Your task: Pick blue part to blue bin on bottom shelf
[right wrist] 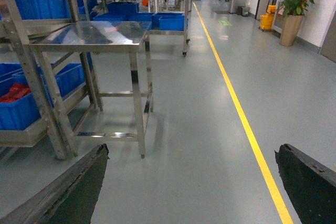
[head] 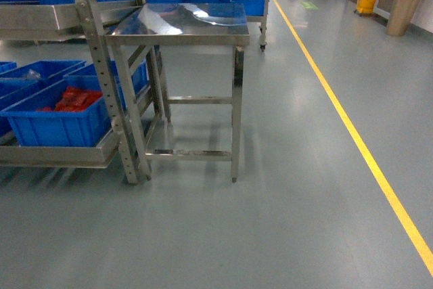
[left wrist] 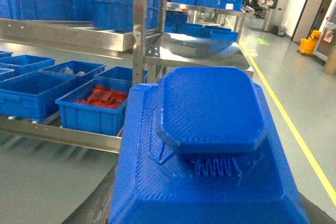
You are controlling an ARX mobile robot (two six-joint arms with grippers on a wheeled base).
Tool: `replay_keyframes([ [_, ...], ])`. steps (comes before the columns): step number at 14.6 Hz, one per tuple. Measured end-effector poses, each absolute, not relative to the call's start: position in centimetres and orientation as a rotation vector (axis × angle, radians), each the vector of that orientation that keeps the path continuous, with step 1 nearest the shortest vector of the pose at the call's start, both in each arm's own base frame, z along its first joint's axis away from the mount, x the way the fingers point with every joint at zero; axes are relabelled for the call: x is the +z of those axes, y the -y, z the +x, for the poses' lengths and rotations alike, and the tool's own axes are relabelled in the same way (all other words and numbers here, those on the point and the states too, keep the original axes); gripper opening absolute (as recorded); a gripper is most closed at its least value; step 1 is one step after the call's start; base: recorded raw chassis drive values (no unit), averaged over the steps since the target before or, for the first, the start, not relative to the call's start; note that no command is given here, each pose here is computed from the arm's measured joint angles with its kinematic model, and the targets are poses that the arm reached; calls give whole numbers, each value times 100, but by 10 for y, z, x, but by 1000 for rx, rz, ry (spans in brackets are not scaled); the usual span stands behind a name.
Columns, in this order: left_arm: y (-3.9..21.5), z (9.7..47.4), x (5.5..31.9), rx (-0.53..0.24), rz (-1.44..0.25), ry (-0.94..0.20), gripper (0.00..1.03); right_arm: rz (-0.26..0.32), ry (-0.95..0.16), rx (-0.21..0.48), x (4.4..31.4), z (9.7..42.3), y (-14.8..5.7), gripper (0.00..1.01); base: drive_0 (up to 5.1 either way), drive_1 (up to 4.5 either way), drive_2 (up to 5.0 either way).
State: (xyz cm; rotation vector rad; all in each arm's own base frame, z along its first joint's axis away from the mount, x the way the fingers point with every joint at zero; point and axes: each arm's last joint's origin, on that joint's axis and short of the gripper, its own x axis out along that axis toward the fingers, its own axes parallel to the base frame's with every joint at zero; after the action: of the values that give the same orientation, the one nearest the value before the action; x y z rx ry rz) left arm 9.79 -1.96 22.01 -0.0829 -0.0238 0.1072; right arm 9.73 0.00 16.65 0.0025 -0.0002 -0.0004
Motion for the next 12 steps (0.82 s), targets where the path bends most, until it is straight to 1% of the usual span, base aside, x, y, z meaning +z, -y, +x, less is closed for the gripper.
replay_keyframes([
  [12,20,98,220,108,-82,20,43,3,2,-1,167,97,0,98,4,422,-414],
])
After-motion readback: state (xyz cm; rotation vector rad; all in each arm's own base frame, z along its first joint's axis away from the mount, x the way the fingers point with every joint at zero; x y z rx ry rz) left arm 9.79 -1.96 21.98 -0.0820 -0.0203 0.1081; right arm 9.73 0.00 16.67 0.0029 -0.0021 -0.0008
